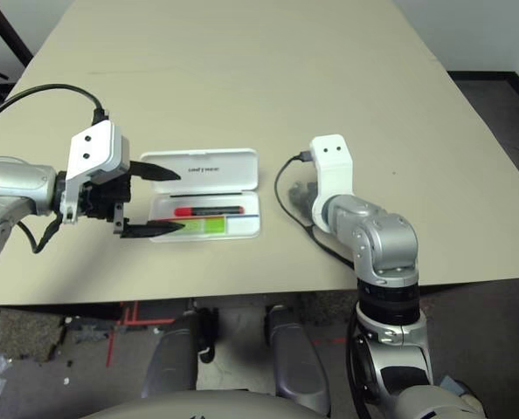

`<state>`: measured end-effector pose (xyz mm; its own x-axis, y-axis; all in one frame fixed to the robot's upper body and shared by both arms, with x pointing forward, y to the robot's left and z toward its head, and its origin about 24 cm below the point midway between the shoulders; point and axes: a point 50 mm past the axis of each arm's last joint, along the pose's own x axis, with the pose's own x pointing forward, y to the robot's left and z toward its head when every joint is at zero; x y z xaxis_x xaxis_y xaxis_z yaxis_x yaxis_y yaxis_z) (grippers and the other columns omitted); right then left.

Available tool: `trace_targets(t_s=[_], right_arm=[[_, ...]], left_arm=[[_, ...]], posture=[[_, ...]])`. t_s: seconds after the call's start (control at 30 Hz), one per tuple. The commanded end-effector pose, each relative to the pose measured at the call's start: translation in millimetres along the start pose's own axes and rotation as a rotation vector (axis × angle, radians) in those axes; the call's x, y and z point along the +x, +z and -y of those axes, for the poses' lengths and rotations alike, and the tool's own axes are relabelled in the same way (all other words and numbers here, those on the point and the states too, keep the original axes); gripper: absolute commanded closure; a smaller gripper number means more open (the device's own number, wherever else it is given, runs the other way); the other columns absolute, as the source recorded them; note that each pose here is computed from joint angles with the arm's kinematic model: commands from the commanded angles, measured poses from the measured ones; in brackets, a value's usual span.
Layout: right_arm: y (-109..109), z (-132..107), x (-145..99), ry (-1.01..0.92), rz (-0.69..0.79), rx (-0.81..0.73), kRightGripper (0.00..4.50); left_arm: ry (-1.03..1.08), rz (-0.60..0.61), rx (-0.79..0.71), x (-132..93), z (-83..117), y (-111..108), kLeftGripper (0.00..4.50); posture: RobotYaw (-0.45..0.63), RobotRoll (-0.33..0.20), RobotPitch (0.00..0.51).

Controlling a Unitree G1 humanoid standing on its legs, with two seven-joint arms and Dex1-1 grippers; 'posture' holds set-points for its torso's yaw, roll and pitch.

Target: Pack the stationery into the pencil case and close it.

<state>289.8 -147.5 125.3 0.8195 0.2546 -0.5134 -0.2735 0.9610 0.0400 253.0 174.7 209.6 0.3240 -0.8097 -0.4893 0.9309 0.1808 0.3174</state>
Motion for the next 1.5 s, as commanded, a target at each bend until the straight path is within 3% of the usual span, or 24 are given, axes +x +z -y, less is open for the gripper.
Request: trace_targets(t_s=[0.03,0.4,0.6,0.87,1.0,1.5], right_arm=[[-11,3,4,0.009,-0.052,-0.007,4.18],[12,18,-16,0.255,-0.037,-0.212,4.18],[24,28,-33,0.437,-0.043,-0.405,4.18],[34,19,-53,0.755,-0.024,-0.665,4.18],[38,8,-49,0.839,0.029,-0.779,4.18],[26,-23,-30,0.939,0.091,-0.888,4.18]], left_arm=[[-0.006,-0.012,0.008,3,3,-1,0.00],[0.015,-0.035,0.011,-4,0,-2,0.00],[0.020,-0.053,0.010,-9,-1,-4,0.00],[0.032,-0.114,0.016,-13,-1,-9,0.00],[0.035,-0.132,0.019,-13,-1,-12,0.00],[0.034,-0.130,0.015,-11,2,-11,0.00]], posture=[[-0.09,0.000,0.200],[-0.09,0.000,0.203],[-0.09,0.000,0.202],[-0.08,0.000,0.200],[-0.08,0.000,0.200],[-0.06,0.000,0.203]])
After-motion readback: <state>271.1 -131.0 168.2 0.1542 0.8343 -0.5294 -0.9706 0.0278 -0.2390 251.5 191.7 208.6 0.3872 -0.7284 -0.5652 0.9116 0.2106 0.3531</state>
